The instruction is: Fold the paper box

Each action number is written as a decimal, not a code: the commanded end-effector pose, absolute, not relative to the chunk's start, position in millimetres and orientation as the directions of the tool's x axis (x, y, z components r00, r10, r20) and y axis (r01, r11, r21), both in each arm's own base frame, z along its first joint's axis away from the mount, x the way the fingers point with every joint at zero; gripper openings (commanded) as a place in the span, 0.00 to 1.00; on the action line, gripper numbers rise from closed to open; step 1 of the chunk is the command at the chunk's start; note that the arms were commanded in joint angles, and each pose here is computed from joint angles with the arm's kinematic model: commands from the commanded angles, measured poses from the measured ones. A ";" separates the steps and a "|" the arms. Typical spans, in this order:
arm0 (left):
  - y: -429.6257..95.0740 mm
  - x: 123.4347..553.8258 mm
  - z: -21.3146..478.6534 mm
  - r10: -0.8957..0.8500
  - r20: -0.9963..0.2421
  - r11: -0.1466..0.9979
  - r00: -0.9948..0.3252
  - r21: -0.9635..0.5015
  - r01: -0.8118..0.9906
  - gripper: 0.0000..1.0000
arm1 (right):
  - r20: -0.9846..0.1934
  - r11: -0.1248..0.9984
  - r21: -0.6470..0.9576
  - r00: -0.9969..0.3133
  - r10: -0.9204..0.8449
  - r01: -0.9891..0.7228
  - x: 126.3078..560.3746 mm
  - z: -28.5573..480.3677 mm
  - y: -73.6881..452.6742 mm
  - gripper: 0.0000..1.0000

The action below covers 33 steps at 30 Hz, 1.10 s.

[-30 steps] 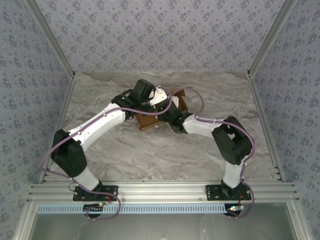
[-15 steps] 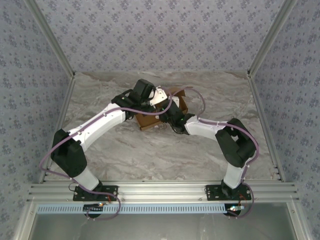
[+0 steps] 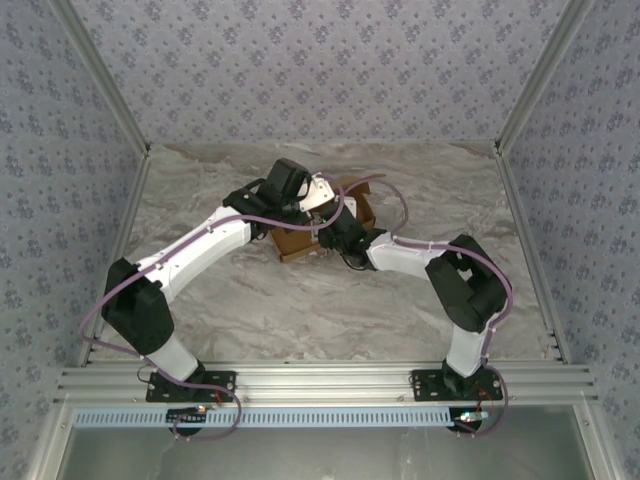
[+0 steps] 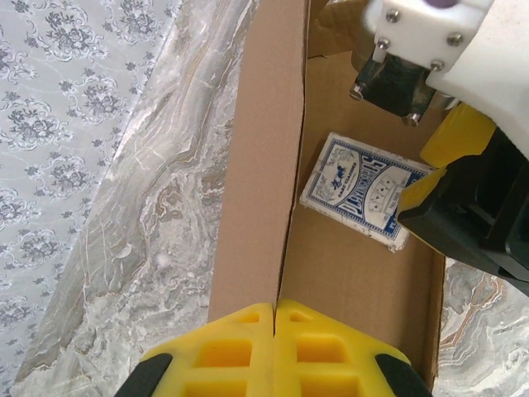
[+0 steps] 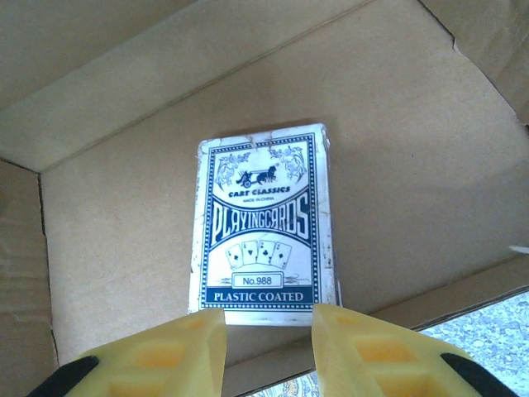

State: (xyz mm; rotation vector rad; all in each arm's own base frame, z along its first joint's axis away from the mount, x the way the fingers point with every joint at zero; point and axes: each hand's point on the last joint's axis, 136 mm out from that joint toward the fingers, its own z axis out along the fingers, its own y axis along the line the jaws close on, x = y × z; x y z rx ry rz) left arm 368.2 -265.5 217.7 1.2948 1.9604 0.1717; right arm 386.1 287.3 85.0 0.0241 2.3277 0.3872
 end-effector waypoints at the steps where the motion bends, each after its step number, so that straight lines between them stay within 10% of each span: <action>1: -268.9 361.3 215.3 0.840 -0.513 0.454 -0.177 0.486 0.747 0.00 | -0.692 0.955 0.278 -0.711 0.127 -0.101 389.5 82.9 292.7 0.34; 18: -267.9 362.7 213.0 0.841 -0.509 0.459 -0.185 0.487 0.743 0.00 | -0.771 0.955 0.248 -0.631 0.092 -0.164 360.6 129.3 258.8 0.37; 33: -278.1 354.0 195.3 0.851 -0.491 0.441 -0.186 0.476 0.761 0.00 | -0.815 0.981 0.189 -0.550 0.183 0.046 334.8 189.5 99.2 0.40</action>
